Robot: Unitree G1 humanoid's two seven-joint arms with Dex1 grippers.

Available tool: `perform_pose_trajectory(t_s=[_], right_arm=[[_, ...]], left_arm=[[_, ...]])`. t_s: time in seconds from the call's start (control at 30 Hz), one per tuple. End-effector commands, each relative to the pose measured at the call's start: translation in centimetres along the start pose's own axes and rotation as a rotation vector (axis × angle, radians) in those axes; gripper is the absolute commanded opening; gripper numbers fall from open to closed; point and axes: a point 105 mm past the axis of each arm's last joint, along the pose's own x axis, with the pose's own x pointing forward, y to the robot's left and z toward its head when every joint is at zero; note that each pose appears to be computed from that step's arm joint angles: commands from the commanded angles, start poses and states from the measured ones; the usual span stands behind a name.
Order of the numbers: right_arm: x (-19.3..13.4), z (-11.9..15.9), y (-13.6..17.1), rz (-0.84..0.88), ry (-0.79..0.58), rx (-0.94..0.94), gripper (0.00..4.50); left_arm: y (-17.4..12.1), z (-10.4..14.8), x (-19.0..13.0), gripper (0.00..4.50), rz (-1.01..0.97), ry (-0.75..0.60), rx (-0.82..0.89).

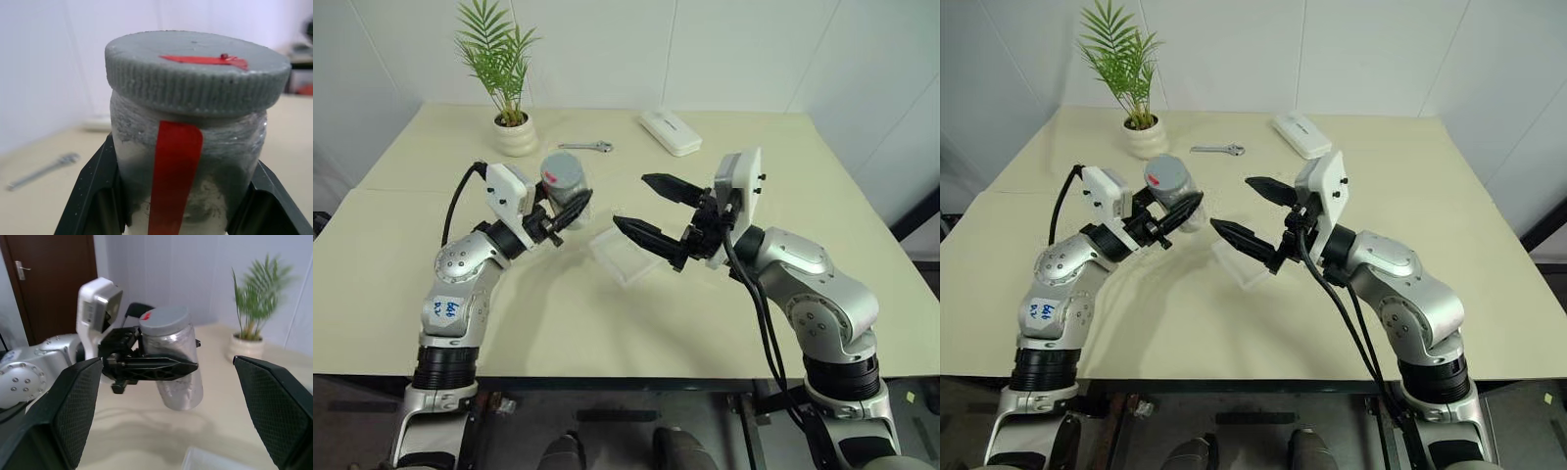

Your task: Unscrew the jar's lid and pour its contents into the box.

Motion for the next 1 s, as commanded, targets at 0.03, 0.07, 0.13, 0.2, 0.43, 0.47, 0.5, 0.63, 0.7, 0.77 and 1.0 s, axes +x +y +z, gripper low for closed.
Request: perform_pose_trajectory(t_s=[0.03,0.07,0.13,0.2,0.43,0.47,0.5,0.63,0.7,0.77,1.0], right_arm=[[2.3,0.5,1.6,0.050,0.036,-0.048,4.50],[2.7,0.2,1.6,0.042,0.053,-0.056,4.50],[3.2,-0.2,1.5,0.030,0.073,-0.063,4.50],[3.5,-0.7,1.3,0.019,0.093,-0.080,4.50],[3.6,-0.8,0.8,-0.016,0.083,-0.060,4.50],[3.6,-0.8,0.8,-0.018,0.083,-0.060,4.50],[3.5,-0.8,0.7,-0.019,0.082,-0.060,4.50],[3.4,-0.3,0.8,-0.015,0.058,-0.045,4.50],[3.3,-0.1,0.8,-0.014,0.052,-0.039,4.50],[3.2,-0.3,0.8,-0.010,0.059,-0.040,4.50],[3.1,-0.6,1.2,0.016,0.074,-0.044,3.62]], left_arm=[[-3.7,1.7,0.8,1.93,-0.245,-0.009,-0.051],[-4.2,1.7,0.9,1.93,-0.271,-0.004,-0.074],[-4.8,1.6,0.9,1.93,-0.295,0.004,-0.089],[-5.0,1.6,1.1,1.93,-0.297,0.000,-0.089],[-4.9,1.5,1.1,1.93,-0.293,-0.001,-0.086],[-4.8,1.4,1.0,1.93,-0.291,0.002,-0.086],[-4.8,1.3,1.0,1.93,-0.290,0.005,-0.085],[-4.4,1.0,0.8,1.93,-0.278,0.012,-0.084],[-4.4,0.9,0.7,1.93,-0.274,0.015,-0.084],[-4.3,0.7,0.7,1.93,-0.270,0.017,-0.086],[-4.2,0.7,0.8,1.93,-0.263,0.017,-0.082]])
